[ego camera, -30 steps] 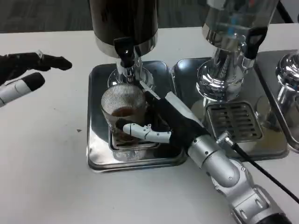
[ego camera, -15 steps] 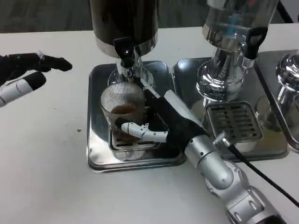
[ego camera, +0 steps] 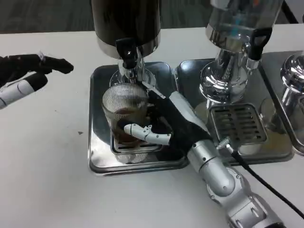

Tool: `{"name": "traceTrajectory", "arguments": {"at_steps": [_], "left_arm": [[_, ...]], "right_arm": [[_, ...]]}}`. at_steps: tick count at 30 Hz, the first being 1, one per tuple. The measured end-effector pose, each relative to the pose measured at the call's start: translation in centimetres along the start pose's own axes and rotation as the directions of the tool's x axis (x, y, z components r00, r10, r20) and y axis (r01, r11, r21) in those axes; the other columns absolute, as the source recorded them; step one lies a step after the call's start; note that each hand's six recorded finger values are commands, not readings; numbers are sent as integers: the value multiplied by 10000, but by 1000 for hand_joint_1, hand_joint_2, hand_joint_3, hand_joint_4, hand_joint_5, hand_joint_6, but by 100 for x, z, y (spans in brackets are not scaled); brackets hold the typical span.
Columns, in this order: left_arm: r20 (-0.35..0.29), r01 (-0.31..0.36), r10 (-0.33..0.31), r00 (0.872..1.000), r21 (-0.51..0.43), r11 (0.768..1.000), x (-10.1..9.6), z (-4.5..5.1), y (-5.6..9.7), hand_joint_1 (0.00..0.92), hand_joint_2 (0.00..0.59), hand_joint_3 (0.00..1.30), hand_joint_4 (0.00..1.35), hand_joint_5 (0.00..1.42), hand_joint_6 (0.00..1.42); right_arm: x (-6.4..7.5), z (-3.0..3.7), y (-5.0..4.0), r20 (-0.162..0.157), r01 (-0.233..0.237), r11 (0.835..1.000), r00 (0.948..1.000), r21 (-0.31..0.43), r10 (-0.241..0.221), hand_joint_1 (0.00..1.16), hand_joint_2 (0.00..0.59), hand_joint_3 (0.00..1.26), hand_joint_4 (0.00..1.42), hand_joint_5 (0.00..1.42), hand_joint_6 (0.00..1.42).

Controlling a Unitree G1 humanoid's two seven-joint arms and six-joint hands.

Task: Grasp the cup under the faucet to collect the drink, then remove the cup.

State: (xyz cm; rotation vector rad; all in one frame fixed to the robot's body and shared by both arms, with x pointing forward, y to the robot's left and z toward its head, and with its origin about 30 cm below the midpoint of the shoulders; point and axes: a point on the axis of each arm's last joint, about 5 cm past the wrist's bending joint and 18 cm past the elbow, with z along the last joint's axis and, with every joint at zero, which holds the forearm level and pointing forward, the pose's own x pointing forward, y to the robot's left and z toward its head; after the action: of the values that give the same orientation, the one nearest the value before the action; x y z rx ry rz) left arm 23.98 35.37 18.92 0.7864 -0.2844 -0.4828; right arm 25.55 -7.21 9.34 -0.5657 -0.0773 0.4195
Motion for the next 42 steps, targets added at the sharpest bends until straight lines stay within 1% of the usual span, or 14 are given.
{"name": "traceTrajectory", "arguments": {"at_steps": [7,10,13,18,21,26,34,39,42], "left_arm": [[-4,42,-42,10000,-1,10000,4,0,-4,0,144,392,313,217,237],[-6,74,-74,10000,-3,10000,7,-1,-7,0,145,392,313,217,237],[-10,104,-104,9999,-5,9999,10,-1,-10,0,146,389,313,217,238],[-18,195,-195,9998,-9,9998,18,-2,-19,0,147,380,313,217,238],[-22,236,-236,9997,-10,9997,22,-3,-23,0,147,376,313,217,238],[-23,286,-287,9996,-16,9996,28,-4,-29,0,148,372,307,217,238],[35,396,-395,9992,-115,9992,55,-12,-69,0,150,363,291,216,239],[87,542,-541,9985,-199,9983,78,-18,-102,0,150,362,290,216,239],[171,719,-713,9973,-328,9969,114,-26,-154,0,154,351,277,216,247]], "right_arm": [[-32,2,50,13,434,9990,9991,135,-434,573,219,293,440,491,484],[-52,-12,69,7,663,9977,9978,163,-663,574,227,319,468,508,502],[-74,-25,87,4,850,9962,9964,197,-850,574,227,337,475,516,516],[-99,-41,108,35,1020,9946,9948,167,-1021,574,227,361,492,543,532],[-115,-52,122,62,1189,9928,9929,166,-1190,574,227,368,514,551,550],[-144,-73,141,86,1331,9908,9910,259,-1334,577,230,386,528,562,560],[-190,-106,117,3,1599,9865,9871,359,-1600,593,245,404,542,576,575],[-241,-141,87,-127,1839,9820,9829,430,-1835,603,250,410,551,586,588],[-262,-160,63,-211,1983,9791,9801,447,-1975,610,260,419,551,594,591]]}}
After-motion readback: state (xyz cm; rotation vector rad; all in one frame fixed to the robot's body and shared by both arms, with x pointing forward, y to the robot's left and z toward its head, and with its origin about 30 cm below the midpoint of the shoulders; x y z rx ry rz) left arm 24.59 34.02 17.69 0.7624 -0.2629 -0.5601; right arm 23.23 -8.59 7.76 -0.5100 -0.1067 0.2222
